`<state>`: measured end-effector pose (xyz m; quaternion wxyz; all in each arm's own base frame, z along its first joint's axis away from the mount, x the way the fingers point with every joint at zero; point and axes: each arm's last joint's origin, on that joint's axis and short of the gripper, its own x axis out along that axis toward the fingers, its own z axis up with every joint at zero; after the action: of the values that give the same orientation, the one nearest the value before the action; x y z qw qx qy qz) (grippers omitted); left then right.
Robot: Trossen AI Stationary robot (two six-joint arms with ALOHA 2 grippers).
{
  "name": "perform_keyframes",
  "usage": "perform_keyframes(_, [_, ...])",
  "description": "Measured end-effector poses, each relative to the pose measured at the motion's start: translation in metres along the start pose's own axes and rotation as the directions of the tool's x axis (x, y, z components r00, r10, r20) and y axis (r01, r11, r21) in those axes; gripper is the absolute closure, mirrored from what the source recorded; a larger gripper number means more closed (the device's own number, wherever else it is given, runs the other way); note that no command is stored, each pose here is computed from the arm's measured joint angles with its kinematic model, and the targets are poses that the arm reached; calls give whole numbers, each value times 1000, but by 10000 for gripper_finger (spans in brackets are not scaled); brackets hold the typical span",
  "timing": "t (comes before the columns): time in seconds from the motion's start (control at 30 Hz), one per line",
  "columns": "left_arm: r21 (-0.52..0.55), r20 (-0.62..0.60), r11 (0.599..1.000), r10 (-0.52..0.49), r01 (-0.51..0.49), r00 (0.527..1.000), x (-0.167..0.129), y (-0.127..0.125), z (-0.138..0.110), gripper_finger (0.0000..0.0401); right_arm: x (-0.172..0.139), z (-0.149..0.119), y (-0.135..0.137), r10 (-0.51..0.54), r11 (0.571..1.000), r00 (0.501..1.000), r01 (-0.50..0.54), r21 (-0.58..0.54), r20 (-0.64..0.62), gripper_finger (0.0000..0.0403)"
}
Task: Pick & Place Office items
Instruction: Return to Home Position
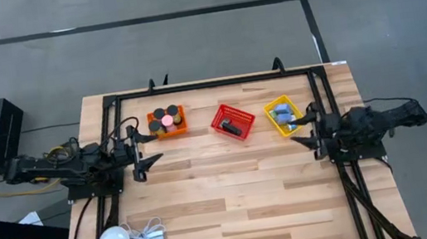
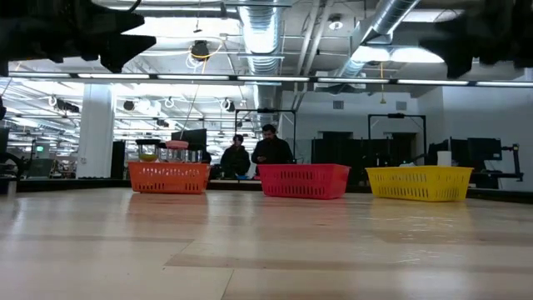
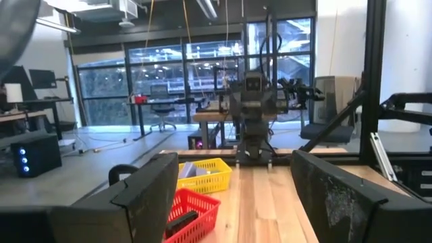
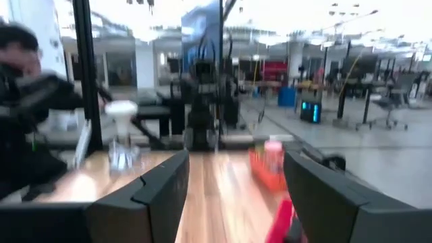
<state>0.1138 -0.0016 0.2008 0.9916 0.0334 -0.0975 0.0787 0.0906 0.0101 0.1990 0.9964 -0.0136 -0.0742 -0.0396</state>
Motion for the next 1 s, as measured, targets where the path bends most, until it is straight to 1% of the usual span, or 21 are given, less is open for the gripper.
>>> perform_keyframes(0.03, [-3, 1, 1000, 0, 0, 1000, 0, 0, -2, 121, 0, -7, 1, 4, 1000, 1000, -4, -4, -14, 171])
perform_keyframes(0.13, [-7, 5, 1000, -1, 1, 1000, -3, -1, -11, 121, 1, -14, 1, 7, 1000, 999, -8, 10, 34, 171])
perform_keyframes(0.17, [-11, -1, 1000, -5, 5, 1000, -3, -1, -13, 121, 1, -18, 2, 8, 1000, 1000, -8, 4, 12, 171])
perform_keyframes(0.4, [-27, 3, 999, -35, 35, 999, -3, -2, -13, 121, 2, -16, 2, 7, 1000, 1000, -7, 8, 28, 171])
perform_keyframes(0.53, [-34, 3, 999, -36, 36, 999, -2, -2, -13, 121, 1, -24, 2, 11, 1000, 999, -12, -8, -51, 171])
perform_keyframes(0.6, [-55, 2, 998, -36, 36, 999, -2, -2, -13, 121, 1, -29, 2, 13, 1000, 995, -13, 7, -100, 171])
perform_keyframes(0.67, [-77, 1, 996, -36, 36, 999, -2, -2, -13, 121, 1, -29, 2, 13, 1000, 995, -11, 19, -96, 171])
perform_keyframes(1.0, [-76, -2, 996, -36, 36, 999, -2, -2, -14, 121, 1, -29, 2, 13, 1000, 995, -12, 4, -98, 171])
